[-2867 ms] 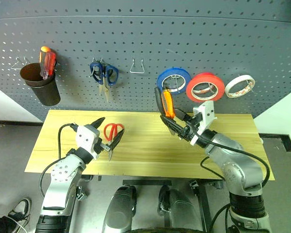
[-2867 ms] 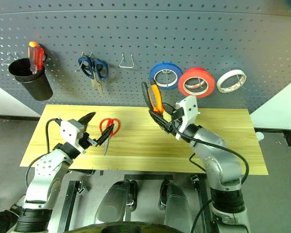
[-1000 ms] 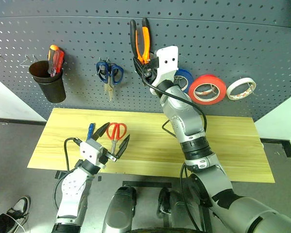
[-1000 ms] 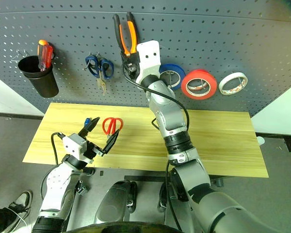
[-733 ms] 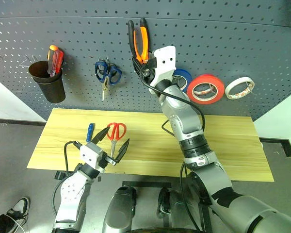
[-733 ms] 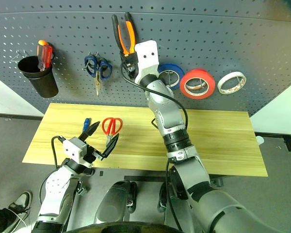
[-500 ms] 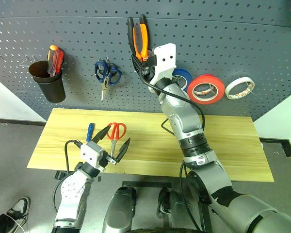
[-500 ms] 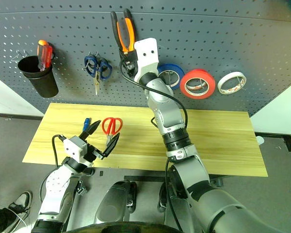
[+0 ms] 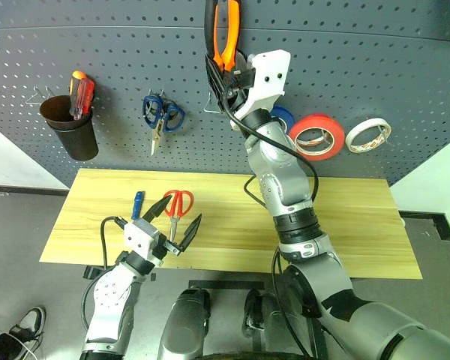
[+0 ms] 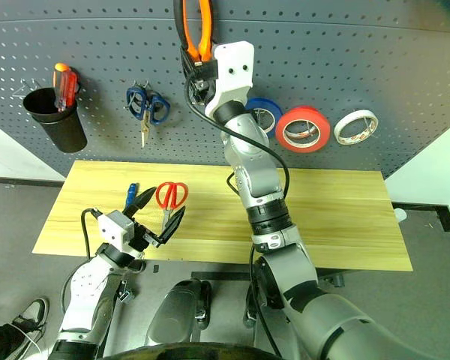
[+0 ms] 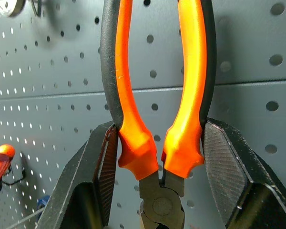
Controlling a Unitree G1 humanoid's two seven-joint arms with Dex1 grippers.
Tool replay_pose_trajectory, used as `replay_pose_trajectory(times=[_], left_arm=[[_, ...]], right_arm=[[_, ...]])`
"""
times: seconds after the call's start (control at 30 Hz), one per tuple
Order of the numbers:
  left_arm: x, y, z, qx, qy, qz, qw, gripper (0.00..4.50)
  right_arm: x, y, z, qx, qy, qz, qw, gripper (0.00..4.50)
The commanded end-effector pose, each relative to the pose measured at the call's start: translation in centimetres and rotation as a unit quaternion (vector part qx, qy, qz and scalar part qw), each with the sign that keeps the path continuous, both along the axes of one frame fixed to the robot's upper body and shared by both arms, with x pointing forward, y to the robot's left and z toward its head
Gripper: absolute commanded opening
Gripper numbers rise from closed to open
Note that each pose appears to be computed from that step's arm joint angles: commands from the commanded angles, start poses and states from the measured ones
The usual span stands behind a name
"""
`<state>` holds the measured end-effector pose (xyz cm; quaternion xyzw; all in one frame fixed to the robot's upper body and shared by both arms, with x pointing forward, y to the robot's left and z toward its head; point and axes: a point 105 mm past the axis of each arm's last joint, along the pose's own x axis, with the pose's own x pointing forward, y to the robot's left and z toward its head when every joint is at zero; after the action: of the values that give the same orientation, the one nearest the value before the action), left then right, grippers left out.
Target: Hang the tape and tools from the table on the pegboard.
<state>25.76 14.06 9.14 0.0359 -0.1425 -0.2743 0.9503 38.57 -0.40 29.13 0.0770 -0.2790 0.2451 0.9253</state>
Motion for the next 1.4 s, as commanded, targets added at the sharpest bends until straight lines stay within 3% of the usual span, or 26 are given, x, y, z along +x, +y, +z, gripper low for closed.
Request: replay_pose_trajectory(times=[0.03, 0.27, 0.47, 0.6, 0.77, 1.4], left_arm=[[-0.5, -0.2, 1.2, -0.003, -0.019, -0.005, 1.000, 4.50], [-1.1, 0.0, 1.9, -0.001, -0.020, -0.004, 1.000, 4.50], [-1.0, 0.0, 6.1, -0.041, -0.112, 0.011, 0.993, 4.50], [-0.9, 0.3, 8.4, -0.106, -0.171, 0.033, 0.979, 4.50], [-1.0, 0.4, 8.3, -0.134, -0.188, 0.045, 0.972, 4.50], [-1.5, 0.7, 6.8, -0.129, -0.162, 0.048, 0.977, 4.50]], right_arm=[[-0.8, 0.7, 1.9, 0.012, -0.043, 0.006, 0.999, 2.28], [0.0, 0.9, 1.5, 0.016, -0.045, -0.011, 0.999, 2.28], [0.6, 1.2, 1.0, 0.010, -0.044, -0.016, 0.999, 2.28], [1.0, 1.3, 0.7, 0.003, -0.042, -0.016, 0.999, 2.28], [1.2, 1.3, 0.7, 0.002, -0.042, -0.017, 0.999, 2.28], [0.5, 3.3, -0.3, 0.000, -0.030, 0.006, 1.000, 2.28]])
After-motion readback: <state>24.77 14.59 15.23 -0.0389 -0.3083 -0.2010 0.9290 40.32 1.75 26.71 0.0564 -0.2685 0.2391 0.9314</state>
